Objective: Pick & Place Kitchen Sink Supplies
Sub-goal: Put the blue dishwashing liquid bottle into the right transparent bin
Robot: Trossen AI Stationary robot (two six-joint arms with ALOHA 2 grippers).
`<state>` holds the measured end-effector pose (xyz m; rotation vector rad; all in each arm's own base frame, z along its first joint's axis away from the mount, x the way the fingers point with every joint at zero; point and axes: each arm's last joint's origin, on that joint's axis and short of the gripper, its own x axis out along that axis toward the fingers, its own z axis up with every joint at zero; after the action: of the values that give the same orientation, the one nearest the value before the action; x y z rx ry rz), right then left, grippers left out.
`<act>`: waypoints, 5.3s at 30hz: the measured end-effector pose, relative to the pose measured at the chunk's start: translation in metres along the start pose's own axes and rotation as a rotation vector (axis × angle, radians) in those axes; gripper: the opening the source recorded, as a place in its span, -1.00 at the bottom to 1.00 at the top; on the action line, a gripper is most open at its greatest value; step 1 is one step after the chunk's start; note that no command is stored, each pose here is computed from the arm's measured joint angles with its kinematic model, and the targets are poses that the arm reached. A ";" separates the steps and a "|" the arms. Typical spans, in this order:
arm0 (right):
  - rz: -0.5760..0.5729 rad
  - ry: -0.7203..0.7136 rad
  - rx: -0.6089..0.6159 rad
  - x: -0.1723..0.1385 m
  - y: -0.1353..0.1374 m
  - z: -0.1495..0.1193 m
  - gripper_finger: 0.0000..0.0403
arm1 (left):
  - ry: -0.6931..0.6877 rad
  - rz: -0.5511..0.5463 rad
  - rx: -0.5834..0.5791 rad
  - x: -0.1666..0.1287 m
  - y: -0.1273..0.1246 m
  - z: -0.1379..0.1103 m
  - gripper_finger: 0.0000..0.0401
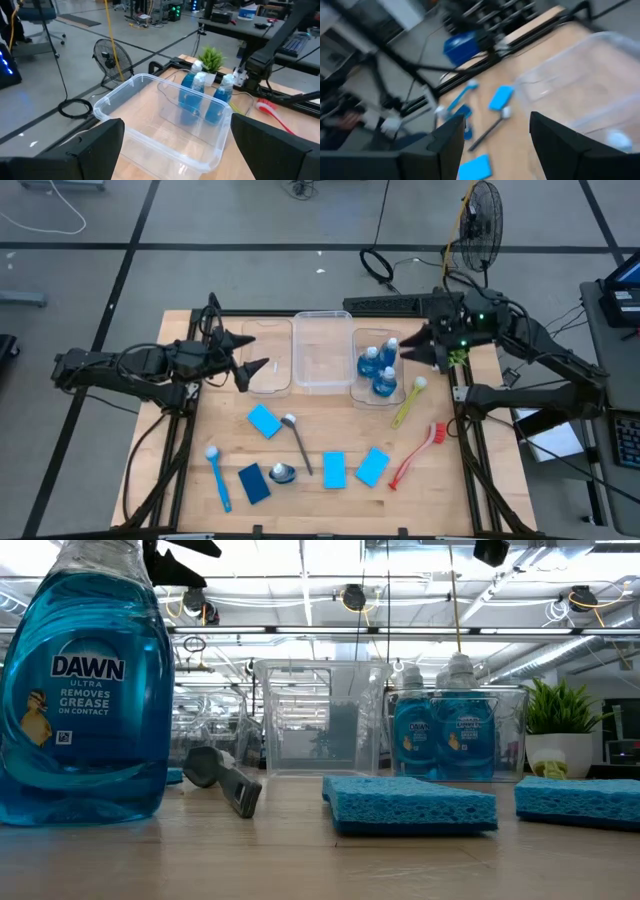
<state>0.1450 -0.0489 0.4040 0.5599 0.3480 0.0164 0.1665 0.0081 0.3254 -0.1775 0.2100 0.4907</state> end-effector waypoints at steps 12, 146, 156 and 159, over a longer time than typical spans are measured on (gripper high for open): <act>0.107 0.208 0.069 0.010 0.041 -0.032 0.04 | 0.041 -0.113 0.019 -0.003 -0.009 -0.004 0.82; 0.347 -0.123 -0.065 0.044 -0.011 -0.198 0.04 | 0.921 -0.022 -0.088 -0.031 -0.219 -0.050 0.82; 0.351 -0.120 -0.064 0.044 -0.011 -0.198 0.04 | 0.848 0.021 0.072 -0.046 -0.228 -0.071 0.82; 0.351 -0.120 -0.064 0.044 -0.011 -0.198 0.04 | 0.834 0.011 0.120 -0.046 -0.230 -0.075 0.82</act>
<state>0.1202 0.0493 0.2276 0.5506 0.1287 0.3301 0.2265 -0.2283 0.2917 -0.2569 1.0537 0.3904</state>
